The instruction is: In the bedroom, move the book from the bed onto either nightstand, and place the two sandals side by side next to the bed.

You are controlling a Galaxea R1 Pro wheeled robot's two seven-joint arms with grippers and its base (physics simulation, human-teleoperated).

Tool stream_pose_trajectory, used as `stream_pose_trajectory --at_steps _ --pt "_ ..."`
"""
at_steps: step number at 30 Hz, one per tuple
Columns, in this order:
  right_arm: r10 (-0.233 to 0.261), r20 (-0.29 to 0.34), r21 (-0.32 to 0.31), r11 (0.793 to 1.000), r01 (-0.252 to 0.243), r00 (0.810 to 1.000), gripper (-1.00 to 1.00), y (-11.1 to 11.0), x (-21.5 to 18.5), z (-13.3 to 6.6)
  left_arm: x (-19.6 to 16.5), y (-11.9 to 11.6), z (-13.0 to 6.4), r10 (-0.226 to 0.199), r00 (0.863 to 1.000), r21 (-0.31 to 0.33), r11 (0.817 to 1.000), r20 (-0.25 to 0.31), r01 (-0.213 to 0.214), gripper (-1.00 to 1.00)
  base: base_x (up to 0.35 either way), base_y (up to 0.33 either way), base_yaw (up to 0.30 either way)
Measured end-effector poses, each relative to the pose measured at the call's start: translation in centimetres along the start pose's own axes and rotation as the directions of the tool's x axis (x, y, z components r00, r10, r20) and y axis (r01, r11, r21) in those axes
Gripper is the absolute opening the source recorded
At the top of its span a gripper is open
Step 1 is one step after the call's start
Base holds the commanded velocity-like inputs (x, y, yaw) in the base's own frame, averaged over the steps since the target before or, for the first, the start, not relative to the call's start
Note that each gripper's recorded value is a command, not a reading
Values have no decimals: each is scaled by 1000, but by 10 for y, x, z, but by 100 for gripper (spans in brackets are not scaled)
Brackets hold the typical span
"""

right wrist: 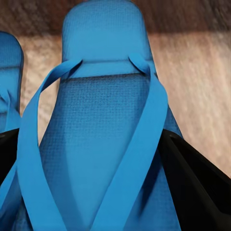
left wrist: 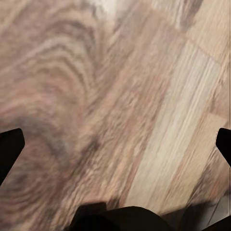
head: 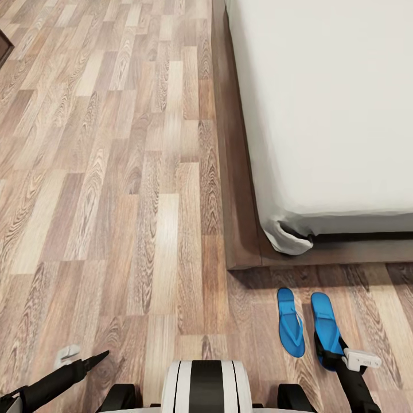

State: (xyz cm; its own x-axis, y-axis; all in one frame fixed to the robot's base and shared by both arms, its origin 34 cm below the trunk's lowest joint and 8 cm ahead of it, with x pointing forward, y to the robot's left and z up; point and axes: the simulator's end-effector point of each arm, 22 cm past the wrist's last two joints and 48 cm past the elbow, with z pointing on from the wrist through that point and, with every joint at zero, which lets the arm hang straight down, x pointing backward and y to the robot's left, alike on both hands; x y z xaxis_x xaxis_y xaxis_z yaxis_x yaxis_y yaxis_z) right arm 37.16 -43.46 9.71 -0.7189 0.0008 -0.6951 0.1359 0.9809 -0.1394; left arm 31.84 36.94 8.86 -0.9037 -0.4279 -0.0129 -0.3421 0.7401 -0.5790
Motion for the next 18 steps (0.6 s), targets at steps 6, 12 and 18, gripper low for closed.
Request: stream_pose_trajectory --at_steps 6,12,18 --pt "-3 39 -3 1000 3 999 -100 1 -16 8 3 -4 5 -6 1000 6 1000 -1 6 100 0 0 0" --pt "-5 62 -6 1000 6 998 -100 2 -26 12 6 -7 8 -8 1000 11 1000 -3 8 100 0 0 0" --pt "-8 50 -6 1000 8 999 -100 2 -19 12 13 -6 12 -18 1000 12 1000 -14 18 100 0 0 0"
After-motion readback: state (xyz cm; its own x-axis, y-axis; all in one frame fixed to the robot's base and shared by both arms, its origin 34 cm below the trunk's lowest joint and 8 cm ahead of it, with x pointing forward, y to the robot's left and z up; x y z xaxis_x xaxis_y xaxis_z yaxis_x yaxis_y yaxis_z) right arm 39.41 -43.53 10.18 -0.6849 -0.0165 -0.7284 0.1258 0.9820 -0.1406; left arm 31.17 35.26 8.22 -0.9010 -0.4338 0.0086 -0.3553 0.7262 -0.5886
